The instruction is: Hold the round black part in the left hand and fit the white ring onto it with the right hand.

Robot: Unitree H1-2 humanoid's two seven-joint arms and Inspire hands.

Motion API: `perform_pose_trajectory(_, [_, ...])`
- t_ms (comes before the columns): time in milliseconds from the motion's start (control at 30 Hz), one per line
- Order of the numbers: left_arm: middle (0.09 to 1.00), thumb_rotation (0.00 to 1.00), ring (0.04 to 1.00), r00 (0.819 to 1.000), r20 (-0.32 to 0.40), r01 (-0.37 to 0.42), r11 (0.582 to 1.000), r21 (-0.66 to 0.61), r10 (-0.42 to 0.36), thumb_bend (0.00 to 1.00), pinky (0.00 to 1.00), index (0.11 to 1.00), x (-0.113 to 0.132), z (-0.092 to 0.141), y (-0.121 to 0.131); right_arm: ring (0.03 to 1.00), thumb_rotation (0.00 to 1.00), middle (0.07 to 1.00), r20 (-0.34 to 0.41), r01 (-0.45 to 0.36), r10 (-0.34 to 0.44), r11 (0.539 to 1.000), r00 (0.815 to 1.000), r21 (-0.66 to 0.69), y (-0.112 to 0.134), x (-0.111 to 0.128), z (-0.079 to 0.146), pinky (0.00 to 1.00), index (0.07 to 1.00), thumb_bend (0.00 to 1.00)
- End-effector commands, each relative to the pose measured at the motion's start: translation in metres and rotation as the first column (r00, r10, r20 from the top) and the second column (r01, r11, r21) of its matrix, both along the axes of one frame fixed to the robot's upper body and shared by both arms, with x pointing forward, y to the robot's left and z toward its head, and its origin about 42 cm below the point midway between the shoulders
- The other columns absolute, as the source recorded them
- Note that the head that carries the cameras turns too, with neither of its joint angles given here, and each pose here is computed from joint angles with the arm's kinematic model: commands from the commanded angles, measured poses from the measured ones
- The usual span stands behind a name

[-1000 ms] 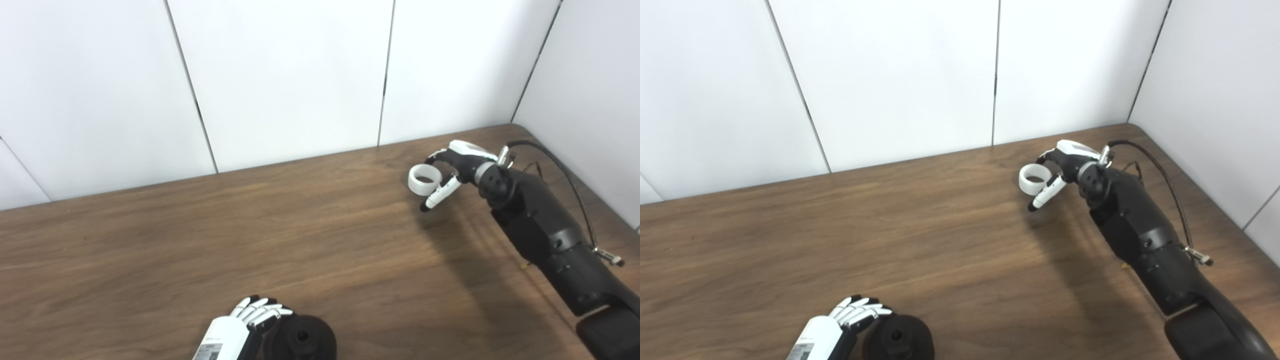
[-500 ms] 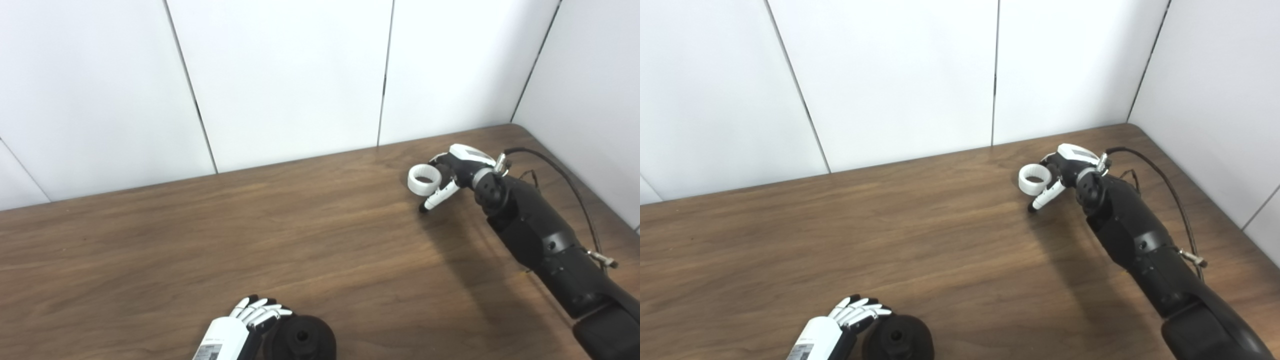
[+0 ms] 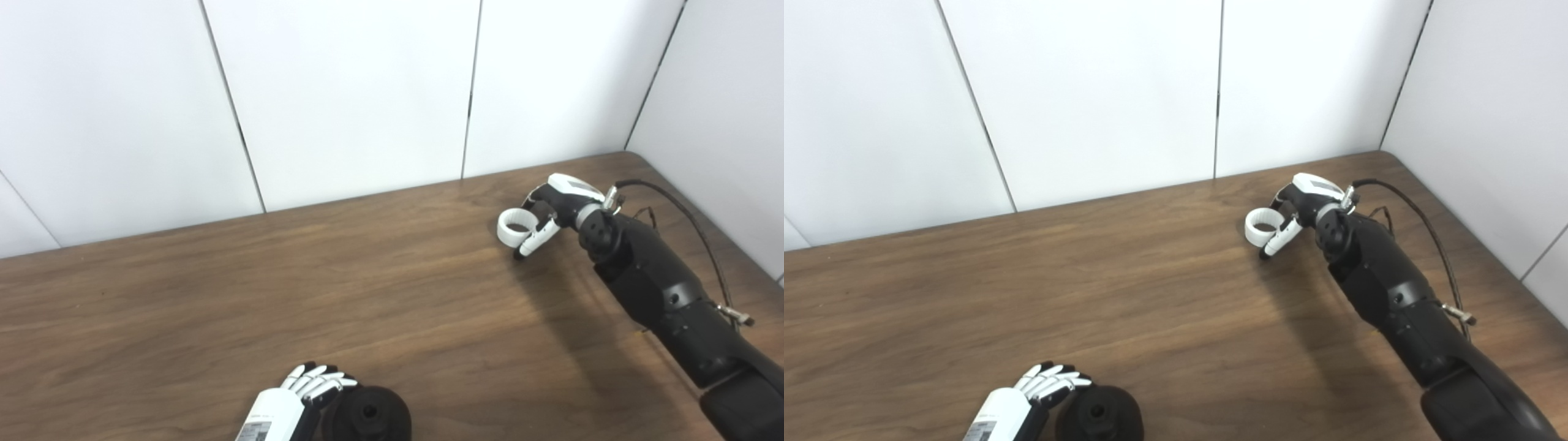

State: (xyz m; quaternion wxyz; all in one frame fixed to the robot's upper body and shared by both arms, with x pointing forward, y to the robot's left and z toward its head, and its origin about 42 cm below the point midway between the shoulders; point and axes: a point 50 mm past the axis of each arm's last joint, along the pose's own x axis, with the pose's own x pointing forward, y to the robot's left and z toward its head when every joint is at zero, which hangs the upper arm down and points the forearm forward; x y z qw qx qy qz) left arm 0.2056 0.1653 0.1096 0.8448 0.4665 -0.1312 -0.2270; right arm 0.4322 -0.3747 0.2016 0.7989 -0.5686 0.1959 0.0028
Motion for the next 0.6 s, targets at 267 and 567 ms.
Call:
perform_pose_trajectory(267, [0.787,0.06,0.856,0.997,-0.072,-0.019,0.992,0.124,0.028,0.52,0.93,0.487,-0.0051,-0.0154,0.0158,0.973,0.24,0.922,0.093,-0.009,0.011,1.000,0.996,-0.020,0.0063,0.0141,0.0346,0.91,0.616,0.84])
perform_pose_trajectory(567, [0.785,0.06,0.852,0.997,-0.070,-0.023,0.993,0.117,0.032,0.52,0.92,0.486,-0.0061,-0.0147,0.0154,0.980,0.26,0.930,0.078,-0.017,0.019,1.000,0.997,-0.024,0.0120,0.0169,0.0345,0.87,0.633,0.85])
